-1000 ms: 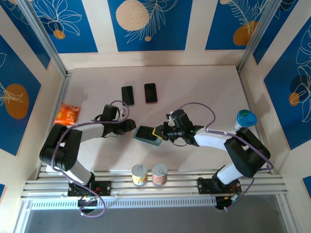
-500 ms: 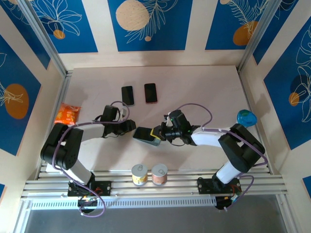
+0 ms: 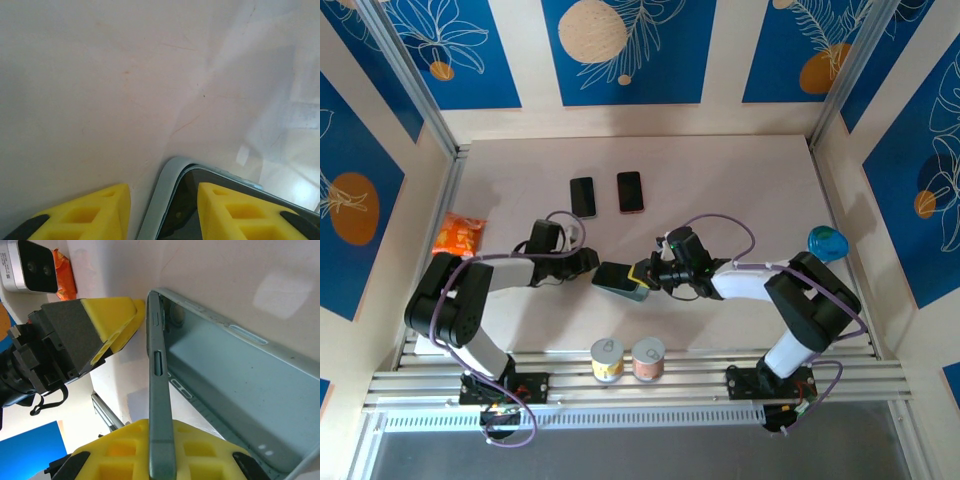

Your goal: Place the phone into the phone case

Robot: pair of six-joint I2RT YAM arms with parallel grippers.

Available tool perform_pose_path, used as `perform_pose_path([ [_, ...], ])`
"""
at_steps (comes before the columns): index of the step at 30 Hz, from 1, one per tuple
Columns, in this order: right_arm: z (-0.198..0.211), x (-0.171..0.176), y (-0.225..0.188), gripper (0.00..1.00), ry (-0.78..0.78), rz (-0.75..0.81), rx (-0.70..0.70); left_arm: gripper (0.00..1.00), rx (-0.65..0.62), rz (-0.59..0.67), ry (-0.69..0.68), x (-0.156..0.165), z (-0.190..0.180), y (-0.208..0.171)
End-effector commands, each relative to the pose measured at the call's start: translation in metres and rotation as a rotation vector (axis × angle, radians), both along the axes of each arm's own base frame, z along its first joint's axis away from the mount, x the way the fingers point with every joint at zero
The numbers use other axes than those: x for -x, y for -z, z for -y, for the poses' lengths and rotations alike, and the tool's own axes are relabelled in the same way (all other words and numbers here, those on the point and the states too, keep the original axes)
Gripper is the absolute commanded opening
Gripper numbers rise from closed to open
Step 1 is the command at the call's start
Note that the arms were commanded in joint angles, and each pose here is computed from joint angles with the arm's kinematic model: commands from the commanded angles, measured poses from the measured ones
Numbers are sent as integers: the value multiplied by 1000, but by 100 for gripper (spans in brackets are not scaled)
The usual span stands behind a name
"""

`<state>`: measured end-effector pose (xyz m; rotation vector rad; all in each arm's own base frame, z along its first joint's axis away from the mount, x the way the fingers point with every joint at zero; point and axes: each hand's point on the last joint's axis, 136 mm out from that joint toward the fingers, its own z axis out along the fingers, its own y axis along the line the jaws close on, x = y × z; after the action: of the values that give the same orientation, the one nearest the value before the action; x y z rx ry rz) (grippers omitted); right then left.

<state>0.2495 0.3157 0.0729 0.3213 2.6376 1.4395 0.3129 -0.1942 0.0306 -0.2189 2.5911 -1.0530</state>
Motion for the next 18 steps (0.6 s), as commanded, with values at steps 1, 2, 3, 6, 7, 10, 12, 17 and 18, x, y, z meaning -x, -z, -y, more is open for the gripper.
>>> perform_pose_path([
  [1, 3, 4, 13, 0, 10, -41, 22, 40, 44, -64, -1, 16, 2, 16],
  [2, 3, 4, 14, 0, 13, -46, 23, 40, 57, -70, 0, 19, 3, 17],
  [3, 3, 3, 15, 0, 14, -50, 24, 40, 68, -75, 1, 21, 4, 17],
  [6, 3, 3, 17, 0, 16, -59, 26, 40, 72, -96, 5, 29, 5, 22],
  [7, 3, 3, 18, 0, 16, -62, 26, 40, 74, -99, 7, 31, 5, 22],
  [10, 3, 3, 20, 0, 22, -68, 28, 40, 76, -111, 19, 39, 7, 23],
  [12, 4, 3, 22, 0, 27, -72, 33, 40, 72, -116, 29, 43, 9, 24],
  [17, 8, 3, 28, 0, 40, -83, 66, 40, 67, -142, 49, 55, 14, 28],
  [18, 9, 3, 30, 0, 44, -84, 77, 40, 66, -150, 53, 58, 16, 30],
])
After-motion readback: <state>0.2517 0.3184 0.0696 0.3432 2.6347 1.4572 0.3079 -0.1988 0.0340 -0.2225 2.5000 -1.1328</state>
